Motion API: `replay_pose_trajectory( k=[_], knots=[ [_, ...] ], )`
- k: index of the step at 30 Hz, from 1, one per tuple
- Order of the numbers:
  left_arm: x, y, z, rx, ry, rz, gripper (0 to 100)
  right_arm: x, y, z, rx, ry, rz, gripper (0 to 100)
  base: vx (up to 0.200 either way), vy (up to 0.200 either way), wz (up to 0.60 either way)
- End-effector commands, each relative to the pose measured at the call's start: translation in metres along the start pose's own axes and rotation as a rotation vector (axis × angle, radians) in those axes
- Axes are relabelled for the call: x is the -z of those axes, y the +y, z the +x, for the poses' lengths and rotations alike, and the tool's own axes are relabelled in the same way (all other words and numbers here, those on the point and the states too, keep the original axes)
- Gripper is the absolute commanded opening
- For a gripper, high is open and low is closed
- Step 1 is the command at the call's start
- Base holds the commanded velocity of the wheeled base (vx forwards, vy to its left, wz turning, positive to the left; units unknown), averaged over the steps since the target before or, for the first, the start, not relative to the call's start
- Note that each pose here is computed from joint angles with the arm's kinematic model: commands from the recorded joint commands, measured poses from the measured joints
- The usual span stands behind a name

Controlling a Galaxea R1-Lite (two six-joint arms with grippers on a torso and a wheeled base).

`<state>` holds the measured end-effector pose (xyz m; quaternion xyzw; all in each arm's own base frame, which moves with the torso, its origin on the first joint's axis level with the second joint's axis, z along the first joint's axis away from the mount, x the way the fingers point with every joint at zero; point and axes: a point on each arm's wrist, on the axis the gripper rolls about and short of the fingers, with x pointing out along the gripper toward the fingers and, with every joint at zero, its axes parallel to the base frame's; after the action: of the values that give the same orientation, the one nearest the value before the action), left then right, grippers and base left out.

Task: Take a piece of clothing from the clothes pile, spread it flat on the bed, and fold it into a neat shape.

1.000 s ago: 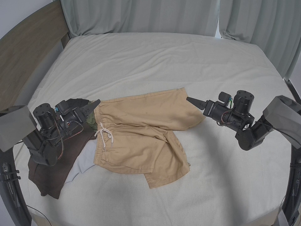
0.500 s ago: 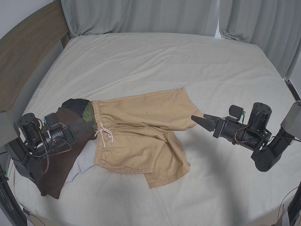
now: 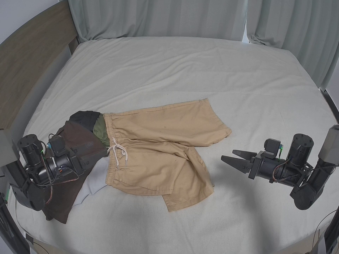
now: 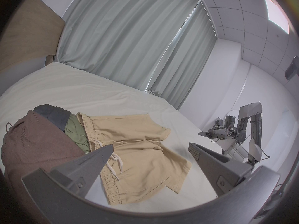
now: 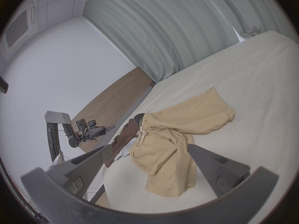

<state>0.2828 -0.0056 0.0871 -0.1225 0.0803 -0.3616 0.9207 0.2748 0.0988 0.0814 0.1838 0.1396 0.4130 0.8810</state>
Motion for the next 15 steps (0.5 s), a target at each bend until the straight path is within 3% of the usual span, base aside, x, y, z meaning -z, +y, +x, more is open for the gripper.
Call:
replay_pose_trajectory(
  k=[1,15],
  knots=[
    [0.009,0.003,0.001,-0.008,0.026,-0.016,100,0.018,-0.014,0.000,0.036,0.048,0.042,100,0.000,0.000,0.00],
    [0.017,0.008,0.003,-0.020,0.044,-0.033,100,0.054,-0.039,0.010,0.089,0.149,0.133,100,0.000,0.000,0.00]
  ],
)
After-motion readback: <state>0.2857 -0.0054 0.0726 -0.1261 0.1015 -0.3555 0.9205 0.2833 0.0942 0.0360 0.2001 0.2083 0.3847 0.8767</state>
